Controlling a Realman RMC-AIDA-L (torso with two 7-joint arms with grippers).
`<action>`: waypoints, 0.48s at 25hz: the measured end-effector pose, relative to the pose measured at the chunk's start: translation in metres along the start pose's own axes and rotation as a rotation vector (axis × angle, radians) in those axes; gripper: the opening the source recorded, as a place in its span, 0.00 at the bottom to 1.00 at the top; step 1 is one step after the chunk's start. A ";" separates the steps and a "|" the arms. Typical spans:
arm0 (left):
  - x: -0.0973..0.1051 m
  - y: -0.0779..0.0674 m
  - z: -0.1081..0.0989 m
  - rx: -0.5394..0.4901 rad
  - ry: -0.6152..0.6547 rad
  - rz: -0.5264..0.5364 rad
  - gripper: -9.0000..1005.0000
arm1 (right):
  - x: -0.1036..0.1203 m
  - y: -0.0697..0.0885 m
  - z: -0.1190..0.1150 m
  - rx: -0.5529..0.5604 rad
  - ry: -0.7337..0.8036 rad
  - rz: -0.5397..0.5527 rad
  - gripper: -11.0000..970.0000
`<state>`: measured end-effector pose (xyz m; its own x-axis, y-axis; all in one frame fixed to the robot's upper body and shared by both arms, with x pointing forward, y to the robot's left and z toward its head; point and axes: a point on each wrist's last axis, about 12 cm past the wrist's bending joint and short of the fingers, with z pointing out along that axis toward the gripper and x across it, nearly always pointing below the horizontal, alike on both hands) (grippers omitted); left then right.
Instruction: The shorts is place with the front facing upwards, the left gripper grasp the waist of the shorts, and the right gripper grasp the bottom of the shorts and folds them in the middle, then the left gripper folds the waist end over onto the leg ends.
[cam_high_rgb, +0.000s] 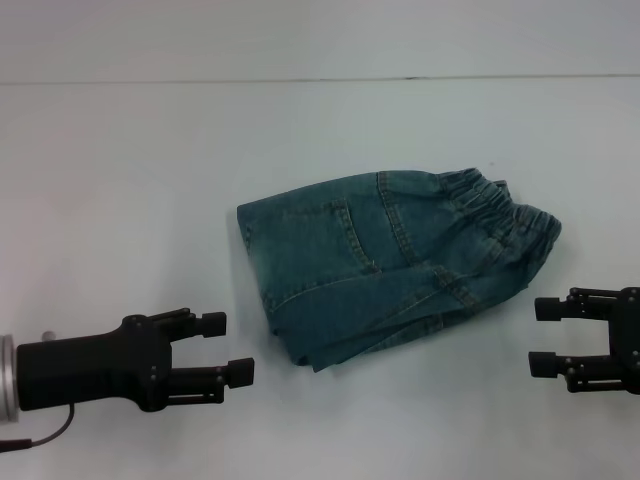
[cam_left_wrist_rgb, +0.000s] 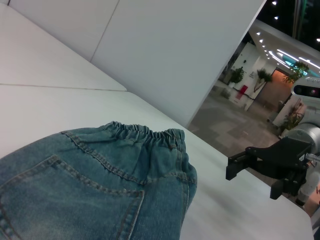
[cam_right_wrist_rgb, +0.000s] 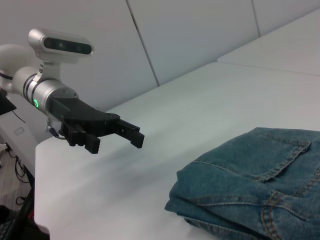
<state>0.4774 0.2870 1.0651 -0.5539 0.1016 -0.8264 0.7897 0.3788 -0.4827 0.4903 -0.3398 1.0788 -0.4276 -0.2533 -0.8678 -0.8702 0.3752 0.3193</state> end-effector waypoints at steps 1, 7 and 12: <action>0.000 0.000 0.000 0.000 0.000 0.000 0.90 | 0.000 0.000 0.000 0.001 0.000 0.000 0.85; 0.000 0.000 0.001 0.003 -0.007 0.000 0.90 | 0.000 0.000 0.003 0.001 0.002 -0.001 0.85; -0.002 0.000 0.002 0.008 -0.010 0.003 0.90 | 0.000 0.000 0.004 -0.001 0.001 -0.006 0.85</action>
<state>0.4789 0.2845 1.0660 -0.5491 0.0938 -0.8305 0.7933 0.3711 -0.4826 0.4916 -0.3363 1.0776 -0.4223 -0.2562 -0.8695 -0.8731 0.3728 0.3142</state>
